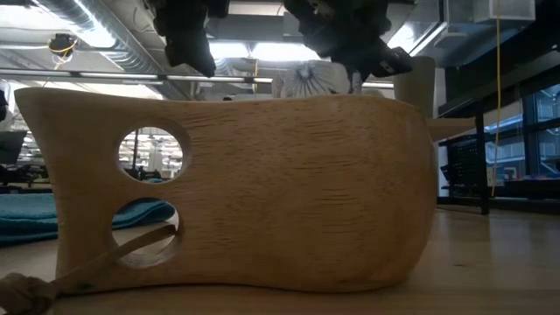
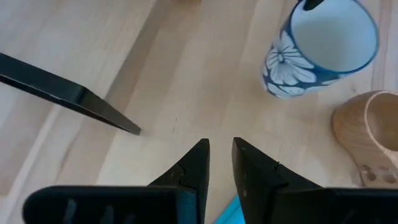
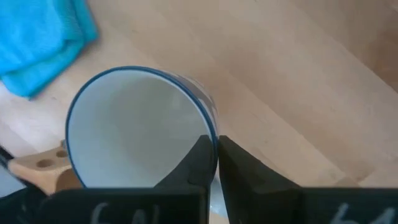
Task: Stack small to large cups/mugs on shelf
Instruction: Remove the blue mug from the shelf
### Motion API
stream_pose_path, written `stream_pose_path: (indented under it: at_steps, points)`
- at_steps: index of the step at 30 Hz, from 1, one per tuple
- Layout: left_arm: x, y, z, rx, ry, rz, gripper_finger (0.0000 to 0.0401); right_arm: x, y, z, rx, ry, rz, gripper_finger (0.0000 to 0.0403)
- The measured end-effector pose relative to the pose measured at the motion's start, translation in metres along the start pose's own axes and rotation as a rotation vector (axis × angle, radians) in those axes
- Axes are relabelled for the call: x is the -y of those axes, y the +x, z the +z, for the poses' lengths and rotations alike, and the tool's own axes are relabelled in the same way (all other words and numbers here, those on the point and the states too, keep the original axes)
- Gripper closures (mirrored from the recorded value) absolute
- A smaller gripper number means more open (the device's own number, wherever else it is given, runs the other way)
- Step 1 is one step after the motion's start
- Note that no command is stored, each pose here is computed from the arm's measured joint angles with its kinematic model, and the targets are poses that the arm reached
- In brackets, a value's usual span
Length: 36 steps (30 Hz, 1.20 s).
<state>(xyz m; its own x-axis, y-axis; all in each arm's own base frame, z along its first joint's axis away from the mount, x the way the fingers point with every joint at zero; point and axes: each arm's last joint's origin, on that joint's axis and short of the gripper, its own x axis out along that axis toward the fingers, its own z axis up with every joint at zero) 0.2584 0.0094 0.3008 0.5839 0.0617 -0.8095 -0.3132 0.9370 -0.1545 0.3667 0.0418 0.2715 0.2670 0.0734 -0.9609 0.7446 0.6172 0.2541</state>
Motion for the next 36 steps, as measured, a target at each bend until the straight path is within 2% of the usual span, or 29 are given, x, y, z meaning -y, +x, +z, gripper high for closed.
stream_pose_path:
  at_steps: [12, 20, 31, 36]
  points:
    - [0.012, 0.006, -0.006, 0.032, -0.028, -0.021, 0.0337, 0.008, 0.018, -0.003, 0.001, 0.005, -0.037, 0.0378]
    - [0.016, 0.01, -0.006, 0.022, -0.043, -0.027, 0.0337, 0.009, 0.019, -0.002, 0.048, 0.0, -0.07, 0.0361]
    - [0.021, 0.014, -0.008, 0.008, -0.042, -0.03, 0.0337, 0.009, 0.019, -0.002, 0.05, -0.034, -0.07, 0.0359]
    - [0.02, 0.014, -0.008, 0.024, -0.042, 0.011, 0.0337, 0.014, 0.023, -0.004, 0.038, -0.049, -0.101, 0.0359]
